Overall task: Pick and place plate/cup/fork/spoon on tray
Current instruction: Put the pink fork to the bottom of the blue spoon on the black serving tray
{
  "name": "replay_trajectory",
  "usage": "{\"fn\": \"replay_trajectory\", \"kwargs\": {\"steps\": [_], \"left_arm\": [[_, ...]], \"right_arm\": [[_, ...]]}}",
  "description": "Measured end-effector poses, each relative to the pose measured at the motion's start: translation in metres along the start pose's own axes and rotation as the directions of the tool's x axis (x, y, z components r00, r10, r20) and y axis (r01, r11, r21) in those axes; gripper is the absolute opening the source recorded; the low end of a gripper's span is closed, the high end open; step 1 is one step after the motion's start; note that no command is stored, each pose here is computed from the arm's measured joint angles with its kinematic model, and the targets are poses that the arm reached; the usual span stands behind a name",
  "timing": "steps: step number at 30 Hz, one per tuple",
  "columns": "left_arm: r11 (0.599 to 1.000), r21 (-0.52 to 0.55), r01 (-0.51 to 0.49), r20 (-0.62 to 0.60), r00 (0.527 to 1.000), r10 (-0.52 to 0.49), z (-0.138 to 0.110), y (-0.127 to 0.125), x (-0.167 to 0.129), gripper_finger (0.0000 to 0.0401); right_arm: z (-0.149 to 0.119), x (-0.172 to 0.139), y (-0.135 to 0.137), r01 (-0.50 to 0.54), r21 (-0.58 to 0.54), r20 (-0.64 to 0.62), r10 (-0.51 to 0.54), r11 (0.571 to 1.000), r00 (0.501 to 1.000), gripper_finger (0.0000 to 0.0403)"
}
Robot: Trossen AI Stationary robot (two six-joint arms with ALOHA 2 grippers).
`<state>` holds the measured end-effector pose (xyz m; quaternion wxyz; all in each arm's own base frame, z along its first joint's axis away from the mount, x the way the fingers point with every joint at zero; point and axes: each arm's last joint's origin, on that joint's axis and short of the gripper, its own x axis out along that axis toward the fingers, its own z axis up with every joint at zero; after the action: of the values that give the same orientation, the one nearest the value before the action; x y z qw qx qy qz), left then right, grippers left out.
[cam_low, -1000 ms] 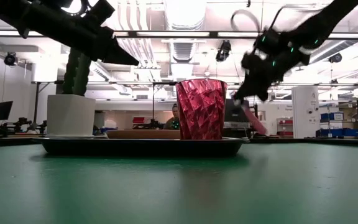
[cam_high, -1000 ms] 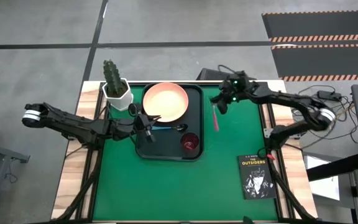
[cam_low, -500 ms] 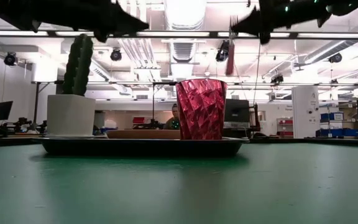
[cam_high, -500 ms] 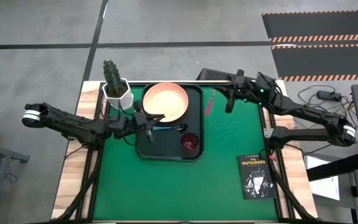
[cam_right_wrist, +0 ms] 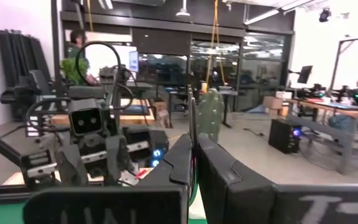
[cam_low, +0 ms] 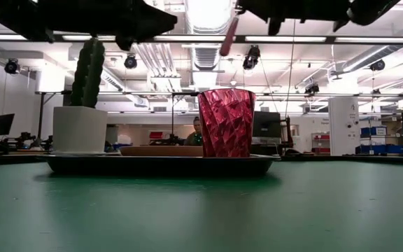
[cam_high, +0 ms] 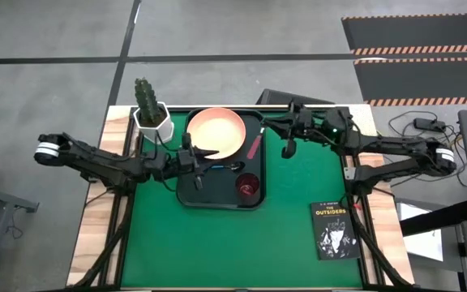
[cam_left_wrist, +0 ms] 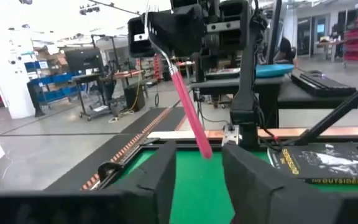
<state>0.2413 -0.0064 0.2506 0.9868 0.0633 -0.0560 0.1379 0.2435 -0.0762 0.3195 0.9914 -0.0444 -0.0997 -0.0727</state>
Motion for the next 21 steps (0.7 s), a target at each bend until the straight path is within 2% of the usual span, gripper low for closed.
{"fn": "replay_trajectory", "kwargs": {"steps": [4,8,21], "left_arm": [[1.0,-0.01,-0.002,0.028,1.0,0.002,-0.009,-0.005,0.011,0.0144],[1.0,-0.025,-0.007,0.067,0.998,0.009,-0.018,-0.011,0.022,0.0161],[0.994,-0.106,-0.033,0.097,0.994,0.043,-0.045,-0.019,0.049,0.0164]], "right_arm": [[-0.011,0.013,0.005,-0.024,0.0,0.028,0.024,1.0,0.999,0.0008],[-0.022,0.023,0.011,-0.045,-0.015,0.051,0.046,0.999,0.998,0.0008],[-0.032,0.039,0.027,-0.097,-0.076,0.08,0.103,0.992,0.991,0.0008]]}}
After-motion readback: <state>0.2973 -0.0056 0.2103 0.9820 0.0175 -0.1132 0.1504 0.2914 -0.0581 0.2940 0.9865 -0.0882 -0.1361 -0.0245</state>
